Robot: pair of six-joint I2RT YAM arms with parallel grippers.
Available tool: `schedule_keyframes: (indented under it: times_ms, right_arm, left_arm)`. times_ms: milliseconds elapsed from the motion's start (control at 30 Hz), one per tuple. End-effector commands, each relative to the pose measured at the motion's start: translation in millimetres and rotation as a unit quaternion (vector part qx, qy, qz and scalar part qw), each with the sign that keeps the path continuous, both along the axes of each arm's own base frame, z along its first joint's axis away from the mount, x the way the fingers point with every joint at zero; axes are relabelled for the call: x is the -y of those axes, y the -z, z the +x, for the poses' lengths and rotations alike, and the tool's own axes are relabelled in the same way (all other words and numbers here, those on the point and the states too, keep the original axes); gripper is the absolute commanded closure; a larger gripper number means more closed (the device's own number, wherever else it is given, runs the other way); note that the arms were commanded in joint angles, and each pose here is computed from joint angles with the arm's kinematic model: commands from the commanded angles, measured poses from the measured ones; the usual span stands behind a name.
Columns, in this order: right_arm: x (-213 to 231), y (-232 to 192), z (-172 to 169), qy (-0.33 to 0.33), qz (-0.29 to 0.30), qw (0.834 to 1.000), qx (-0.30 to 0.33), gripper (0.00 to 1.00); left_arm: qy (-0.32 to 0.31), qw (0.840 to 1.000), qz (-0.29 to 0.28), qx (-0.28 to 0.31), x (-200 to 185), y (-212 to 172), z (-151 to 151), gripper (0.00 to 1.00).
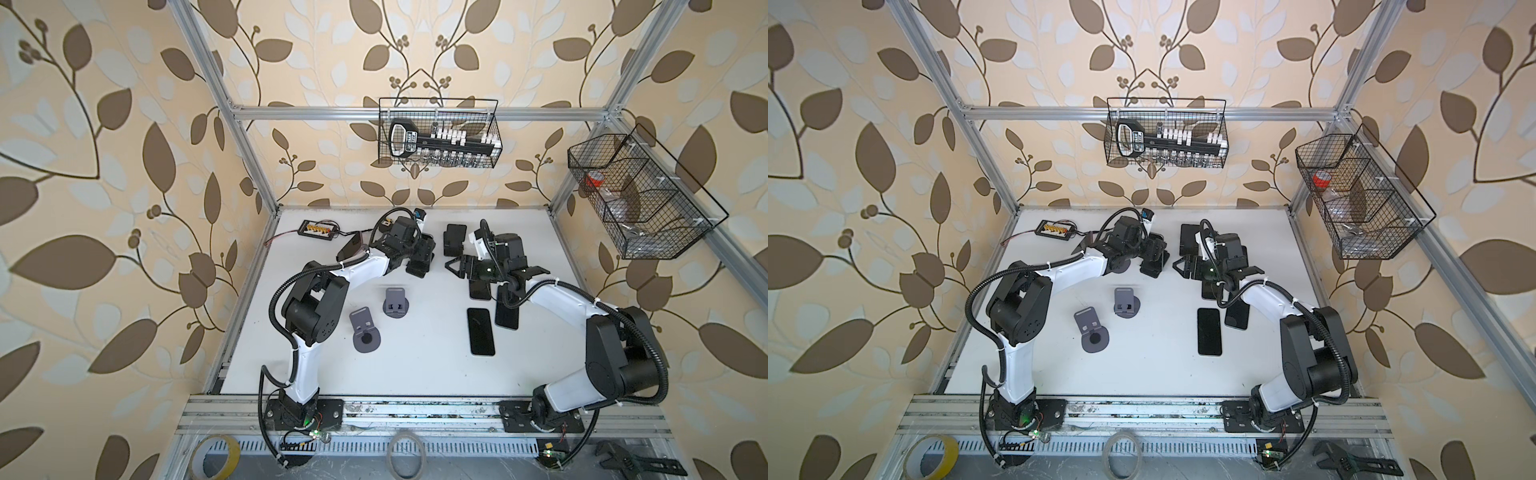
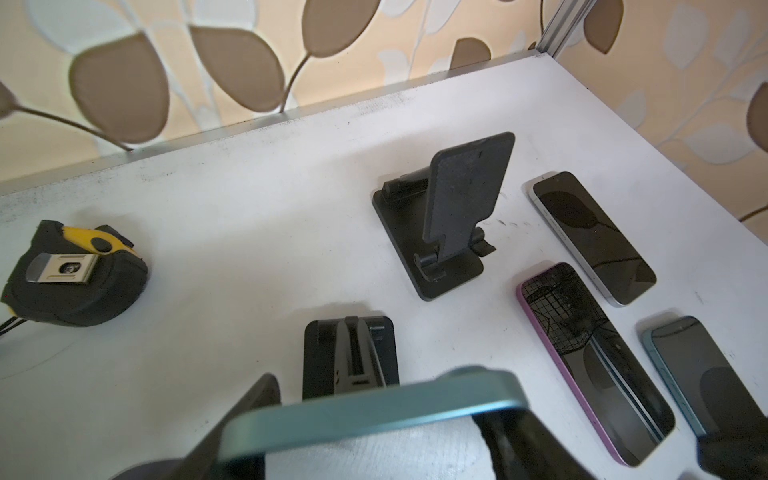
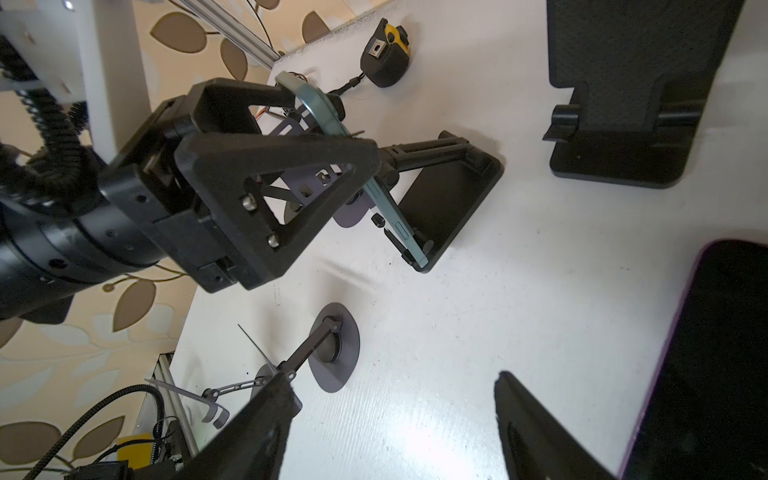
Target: Remove the phone from the phone stand
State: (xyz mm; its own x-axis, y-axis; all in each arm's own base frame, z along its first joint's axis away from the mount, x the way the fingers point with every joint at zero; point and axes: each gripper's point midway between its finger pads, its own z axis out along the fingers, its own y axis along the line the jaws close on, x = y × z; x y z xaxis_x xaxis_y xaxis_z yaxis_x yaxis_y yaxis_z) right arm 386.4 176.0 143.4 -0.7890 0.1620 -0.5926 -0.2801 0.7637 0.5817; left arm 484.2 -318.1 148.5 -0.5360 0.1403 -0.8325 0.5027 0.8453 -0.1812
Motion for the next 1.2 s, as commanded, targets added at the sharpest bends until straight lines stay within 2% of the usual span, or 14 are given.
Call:
schedule_keyframes:
  times_ms: [0,667,1167]
  right_arm:
    - [-1,-10,0,-0.003,-0.006,1.000,0.011,0.23]
    - [-2,-19,-3,-0.003,-0.007,1.000,0.019,0.24]
    - [-4,-30,-14,0.004,-0.006,1.000,0.020,0.25]
  left_arm:
    - [0.013,0.997,-0.050,0.060,8,-67,-5,0.58]
    - [0.016,0.993,-0.076,0.086,3,-105,-18,0.61]
    - [-0.006,0.991,-0.085,0.103,-18,-133,-37,0.62]
